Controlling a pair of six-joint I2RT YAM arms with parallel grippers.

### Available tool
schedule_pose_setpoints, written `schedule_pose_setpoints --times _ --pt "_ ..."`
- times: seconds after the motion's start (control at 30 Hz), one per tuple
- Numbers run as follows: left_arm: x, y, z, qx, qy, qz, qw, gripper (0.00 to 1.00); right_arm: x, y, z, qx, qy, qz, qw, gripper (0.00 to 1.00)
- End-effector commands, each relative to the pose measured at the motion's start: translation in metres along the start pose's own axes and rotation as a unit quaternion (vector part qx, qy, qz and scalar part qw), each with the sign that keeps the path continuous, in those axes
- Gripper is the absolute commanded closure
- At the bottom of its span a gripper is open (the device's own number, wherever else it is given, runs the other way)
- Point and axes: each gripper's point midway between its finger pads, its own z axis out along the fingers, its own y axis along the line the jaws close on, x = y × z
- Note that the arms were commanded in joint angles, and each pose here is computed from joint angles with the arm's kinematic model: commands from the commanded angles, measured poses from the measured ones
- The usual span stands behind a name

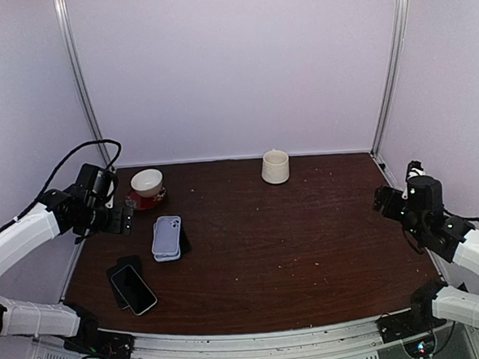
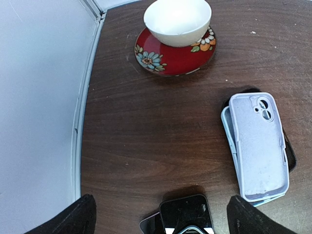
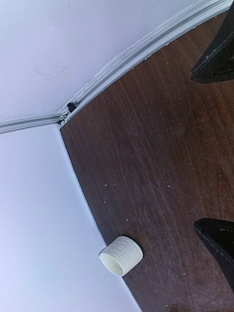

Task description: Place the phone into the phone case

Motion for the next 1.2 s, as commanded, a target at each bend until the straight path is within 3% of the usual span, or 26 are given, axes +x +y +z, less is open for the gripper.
schedule_pose_setpoints --times 0.0,0.23,0.4,0.47,0.63,0.83,0.97,1.07,1.17 --pt "-0.012 -0.003 -0.009 0.022 -0.023 -0.018 0.999 0.02 -0.019 0.000 -0.006 -0.007 -0.045 0.048 0.998 0.01" --pt "-0.014 -0.020 -0.019 0.086 -0.044 -0.032 0.995 0.02 -0.032 0.001 -0.021 -0.051 -0.106 0.099 0.988 0.01" --pt "-0.017 -0.037 -0.028 0.144 -0.065 -0.022 0.987 0.03 -0.036 0.023 -0.034 -0.122 -0.106 0.048 0.986 0.01" --pt "-0.015 -0.052 -0.030 0.181 -0.048 0.006 0.982 0.04 -0.037 0.040 -0.038 -0.156 -0.081 0.016 0.984 0.01" --pt "0.012 -0.075 -0.022 0.222 0.077 0.017 0.972 0.25 -0.037 0.078 -0.028 -0.198 -0.009 -0.033 0.980 0.00" --pt "0.049 -0.097 -0.001 0.242 0.162 0.034 0.956 0.52 -0.019 0.132 -0.010 -0.254 0.079 -0.077 0.961 0.00" --pt "0.051 -0.106 0.000 0.260 0.163 -0.035 0.951 0.59 -0.003 0.155 -0.001 -0.256 0.100 -0.104 0.956 0.01" --pt "0.069 -0.087 0.012 0.201 0.169 -0.116 0.958 0.58 0.008 0.169 0.000 -0.263 0.110 -0.123 0.950 0.01" --pt "0.100 -0.066 0.023 0.138 0.209 -0.213 0.944 0.53 0.017 0.175 0.001 -0.262 0.117 -0.142 0.947 0.01"
